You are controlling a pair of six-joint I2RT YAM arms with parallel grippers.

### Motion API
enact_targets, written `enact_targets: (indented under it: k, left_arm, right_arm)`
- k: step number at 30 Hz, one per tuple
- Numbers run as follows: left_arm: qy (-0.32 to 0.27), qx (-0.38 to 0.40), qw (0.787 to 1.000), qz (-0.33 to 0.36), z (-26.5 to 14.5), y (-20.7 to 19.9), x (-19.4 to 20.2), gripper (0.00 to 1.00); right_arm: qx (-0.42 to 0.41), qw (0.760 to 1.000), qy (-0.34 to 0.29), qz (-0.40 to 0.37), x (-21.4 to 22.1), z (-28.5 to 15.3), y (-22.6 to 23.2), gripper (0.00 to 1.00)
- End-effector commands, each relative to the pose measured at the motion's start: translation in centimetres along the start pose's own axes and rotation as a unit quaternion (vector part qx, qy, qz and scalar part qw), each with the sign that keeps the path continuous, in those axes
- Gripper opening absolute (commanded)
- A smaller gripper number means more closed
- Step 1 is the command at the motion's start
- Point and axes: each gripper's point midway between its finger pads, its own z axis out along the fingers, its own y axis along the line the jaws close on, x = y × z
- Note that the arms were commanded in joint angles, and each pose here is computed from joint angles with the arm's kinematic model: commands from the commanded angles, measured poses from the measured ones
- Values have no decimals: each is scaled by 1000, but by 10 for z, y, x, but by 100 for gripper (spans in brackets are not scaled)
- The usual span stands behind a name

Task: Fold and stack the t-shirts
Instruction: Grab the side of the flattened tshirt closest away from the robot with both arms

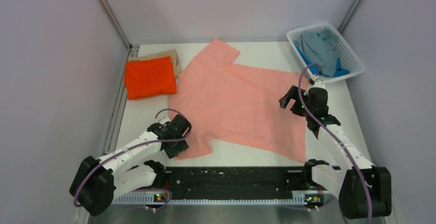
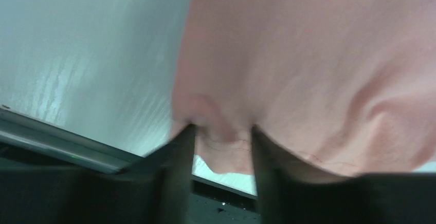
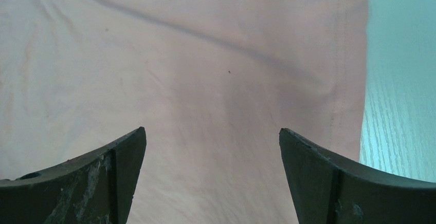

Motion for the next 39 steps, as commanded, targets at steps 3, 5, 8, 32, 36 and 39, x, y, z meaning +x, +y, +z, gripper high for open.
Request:
enact_targets:
  k: [3,5,8,32,36,39]
  left_arm:
    - [14,42,999,11,10,-33,1,16]
    - [6,58,998,28,7,-39,-3,1]
    - [-5,92,995,49,2,-50,-7,0]
    - [-61,163,981,88,-9,-56,-19,0]
    - [-63,168,981,80,-7,-56,-18,0]
    - [-69,161,982,73,-6,-55,-21,0]
  right_arm:
    - [-9,999,-35,1,-25,-6,9,99]
    - [-4,999,-32,5,-25,-9,7,98]
    - [-4,1000,-10,-2,-19,-13,9,94]
    - [123,976,152,100,133,-93,-7,88]
    - [175,966,153,113,137,-100,-25,88]
    - [198,958,167,124,151,-101,-36,88]
